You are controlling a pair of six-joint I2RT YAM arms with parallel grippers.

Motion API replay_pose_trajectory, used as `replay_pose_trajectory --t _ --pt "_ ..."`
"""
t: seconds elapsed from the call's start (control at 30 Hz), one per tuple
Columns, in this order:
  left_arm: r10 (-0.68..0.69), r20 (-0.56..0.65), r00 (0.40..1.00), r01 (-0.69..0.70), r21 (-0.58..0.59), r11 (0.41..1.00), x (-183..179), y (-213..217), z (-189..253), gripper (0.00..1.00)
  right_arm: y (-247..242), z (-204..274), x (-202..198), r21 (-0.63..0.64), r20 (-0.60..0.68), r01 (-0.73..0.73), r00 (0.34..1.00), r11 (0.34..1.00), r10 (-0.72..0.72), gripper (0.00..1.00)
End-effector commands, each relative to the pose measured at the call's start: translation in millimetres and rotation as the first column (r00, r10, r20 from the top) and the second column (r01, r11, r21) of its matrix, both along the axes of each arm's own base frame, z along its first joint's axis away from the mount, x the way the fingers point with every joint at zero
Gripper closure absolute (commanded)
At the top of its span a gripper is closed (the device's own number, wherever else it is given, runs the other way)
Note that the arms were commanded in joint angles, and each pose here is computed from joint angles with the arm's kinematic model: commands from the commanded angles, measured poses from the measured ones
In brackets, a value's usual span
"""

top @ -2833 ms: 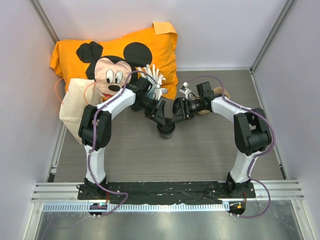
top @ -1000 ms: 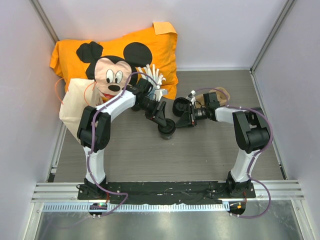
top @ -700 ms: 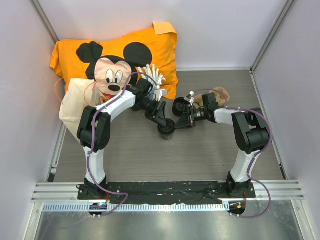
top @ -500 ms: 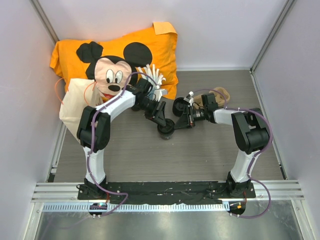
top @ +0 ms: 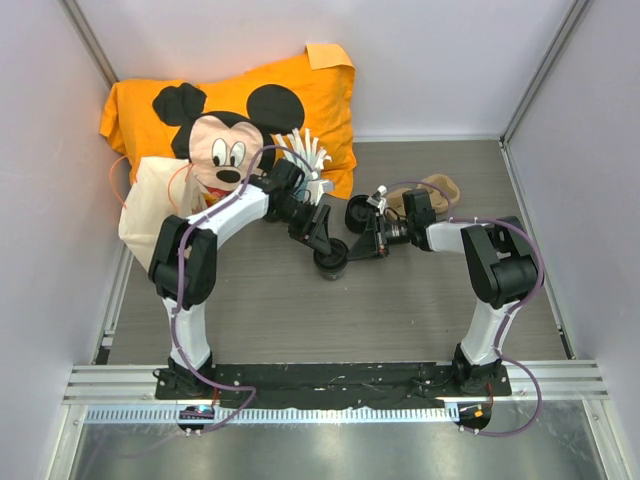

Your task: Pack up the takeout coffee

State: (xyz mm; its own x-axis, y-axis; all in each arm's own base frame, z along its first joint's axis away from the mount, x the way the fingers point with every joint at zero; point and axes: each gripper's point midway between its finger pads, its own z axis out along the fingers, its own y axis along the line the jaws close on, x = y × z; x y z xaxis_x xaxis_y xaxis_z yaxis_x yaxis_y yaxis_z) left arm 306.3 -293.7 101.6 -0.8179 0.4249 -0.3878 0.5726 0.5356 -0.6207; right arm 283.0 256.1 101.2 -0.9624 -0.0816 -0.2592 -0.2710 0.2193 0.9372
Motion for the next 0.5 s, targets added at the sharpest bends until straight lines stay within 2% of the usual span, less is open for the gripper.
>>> replay_pose_trajectory --t 0.0,0.3,0.37,0.47 --pt "-0.024 0.024 0.999 0.019 0.205 0.979 -9.7 24.1 -51.7 0.45 9.0 -2.0 2.6 -0.004 0.043 0.005 0.999 1.0 -0.004 0.76" --pt "-0.039 0.02 0.999 0.033 0.243 0.97 -16.6 28.4 -63.3 0.46 10.2 -11.1 3.8 -0.018 0.036 0.016 0.999 1.0 -0.016 0.92" --pt "-0.042 0.02 0.999 0.036 0.253 0.967 -17.5 29.3 -66.0 0.46 10.8 -10.4 3.3 -0.015 0.033 0.014 0.999 1.0 -0.013 0.92" --pt "-0.044 0.018 0.999 0.038 0.256 0.966 -18.8 30.5 -69.3 0.46 11.4 -3.6 5.5 -0.005 0.039 0.008 0.999 1.0 -0.008 0.79"
